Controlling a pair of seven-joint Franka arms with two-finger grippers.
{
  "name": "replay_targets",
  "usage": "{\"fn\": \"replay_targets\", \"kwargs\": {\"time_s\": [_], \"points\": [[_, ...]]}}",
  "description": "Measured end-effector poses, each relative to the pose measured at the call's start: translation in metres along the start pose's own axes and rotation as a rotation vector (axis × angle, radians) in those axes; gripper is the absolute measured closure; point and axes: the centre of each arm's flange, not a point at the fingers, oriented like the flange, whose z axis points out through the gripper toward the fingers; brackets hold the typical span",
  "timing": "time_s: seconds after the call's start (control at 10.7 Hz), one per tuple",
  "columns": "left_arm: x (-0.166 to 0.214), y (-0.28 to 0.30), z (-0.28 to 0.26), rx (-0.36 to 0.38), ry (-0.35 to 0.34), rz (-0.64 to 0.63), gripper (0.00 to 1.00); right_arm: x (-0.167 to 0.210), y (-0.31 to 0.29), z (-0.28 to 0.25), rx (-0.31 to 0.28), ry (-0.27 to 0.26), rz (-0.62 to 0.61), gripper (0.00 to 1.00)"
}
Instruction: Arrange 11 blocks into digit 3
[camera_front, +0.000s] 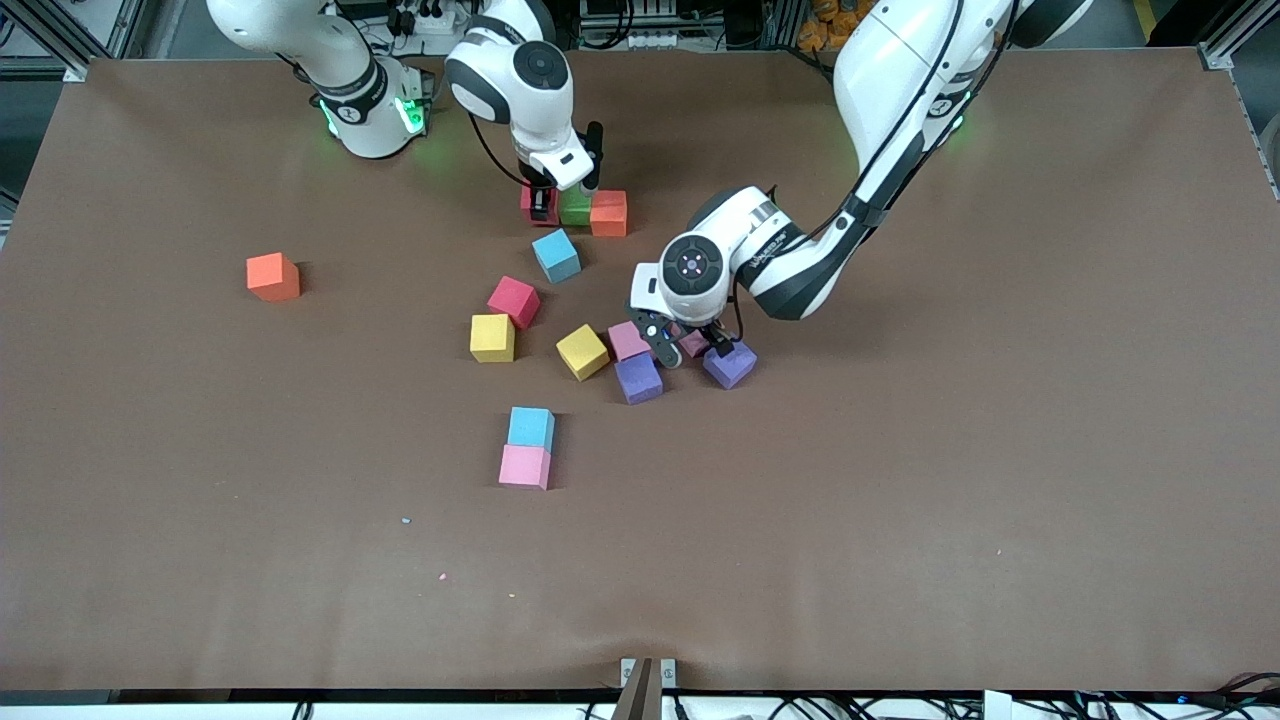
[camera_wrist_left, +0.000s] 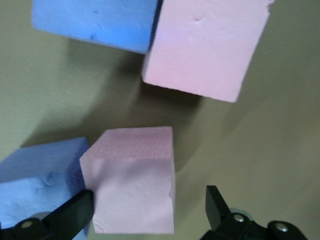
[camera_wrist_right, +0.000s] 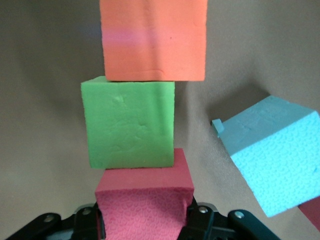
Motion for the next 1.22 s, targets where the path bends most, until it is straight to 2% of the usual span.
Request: {"fn": "replay_targets", "kwargs": {"time_s": [0.66,1.22], "points": [[0.01,0.004,0.009,0.028,0.059,0.033,0.0,0.027,-0.005,0.0,-0.004,0.011,0.057,0.44],[0.012,0.005,0.014,0.029,0.064,0.048,0.0,0.033,-0.007,0.006,0.007,0.003,0.096,0.44]]}}
